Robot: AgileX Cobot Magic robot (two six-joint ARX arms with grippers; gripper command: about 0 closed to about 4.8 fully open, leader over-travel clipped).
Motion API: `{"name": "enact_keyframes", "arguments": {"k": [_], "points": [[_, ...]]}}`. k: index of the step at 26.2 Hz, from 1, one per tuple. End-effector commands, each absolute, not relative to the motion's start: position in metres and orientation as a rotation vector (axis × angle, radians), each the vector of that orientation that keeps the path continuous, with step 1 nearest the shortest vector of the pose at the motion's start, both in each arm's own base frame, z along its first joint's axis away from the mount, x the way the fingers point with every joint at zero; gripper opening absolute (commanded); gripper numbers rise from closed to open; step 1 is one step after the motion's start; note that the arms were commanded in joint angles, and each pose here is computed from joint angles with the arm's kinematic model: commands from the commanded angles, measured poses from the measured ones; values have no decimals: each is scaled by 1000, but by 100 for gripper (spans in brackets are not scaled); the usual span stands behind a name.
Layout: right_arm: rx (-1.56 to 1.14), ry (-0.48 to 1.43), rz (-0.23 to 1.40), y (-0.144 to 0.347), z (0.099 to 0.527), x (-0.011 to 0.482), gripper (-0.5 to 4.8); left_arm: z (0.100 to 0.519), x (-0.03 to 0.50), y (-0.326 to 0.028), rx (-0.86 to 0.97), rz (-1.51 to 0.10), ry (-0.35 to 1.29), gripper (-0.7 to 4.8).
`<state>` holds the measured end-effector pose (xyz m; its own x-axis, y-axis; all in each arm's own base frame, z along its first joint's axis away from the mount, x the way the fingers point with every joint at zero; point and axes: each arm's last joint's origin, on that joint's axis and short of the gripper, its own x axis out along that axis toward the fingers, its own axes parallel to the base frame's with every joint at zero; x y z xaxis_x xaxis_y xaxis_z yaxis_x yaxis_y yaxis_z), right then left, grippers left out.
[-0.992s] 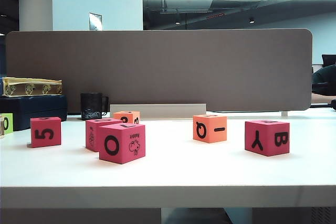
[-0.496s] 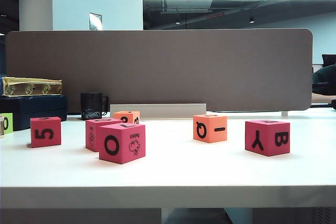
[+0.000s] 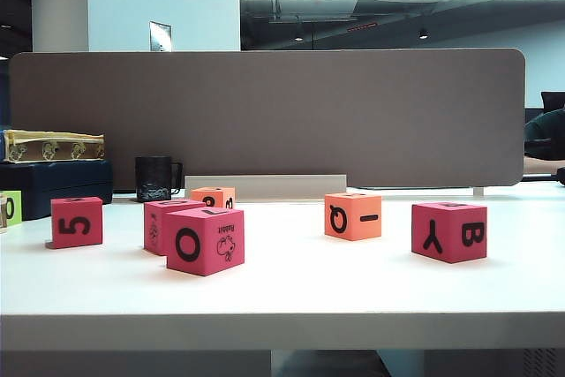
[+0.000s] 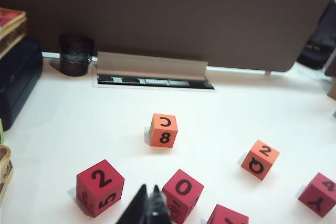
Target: Select the appropriate blocks from the scattered letter blocks on the table and arrange them in a row to spell out "2024".
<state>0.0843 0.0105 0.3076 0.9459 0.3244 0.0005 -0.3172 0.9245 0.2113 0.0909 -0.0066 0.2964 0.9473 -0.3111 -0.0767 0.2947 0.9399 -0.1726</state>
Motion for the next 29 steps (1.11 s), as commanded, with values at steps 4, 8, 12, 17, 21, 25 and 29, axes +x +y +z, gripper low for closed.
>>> {"name": "enact_keyframes", "arguments": {"k": [4,8,12,17,21,25,29], "points": [[188,206,410,14,328,108,-3,319,121,-7,-112,-345,211,-6],[167,271,419,14,336,118,-3,325,137,-6,-106,-360,258,-6],[149,365,424,15,347,132,-3,328,154,-6,-98,-361,297,-6],[143,485,426,16,365,160,-3,342,176,-5,-73,-370,367,-6],[128,530,498,30,373,181,-3,350,188,-9,-61,-392,378,-6],[78,588,552,57,372,202,-3,345,202,-24,-54,-460,424,-6],[27,624,571,70,364,211,-3,337,211,-33,-35,-459,466,-6]]}}
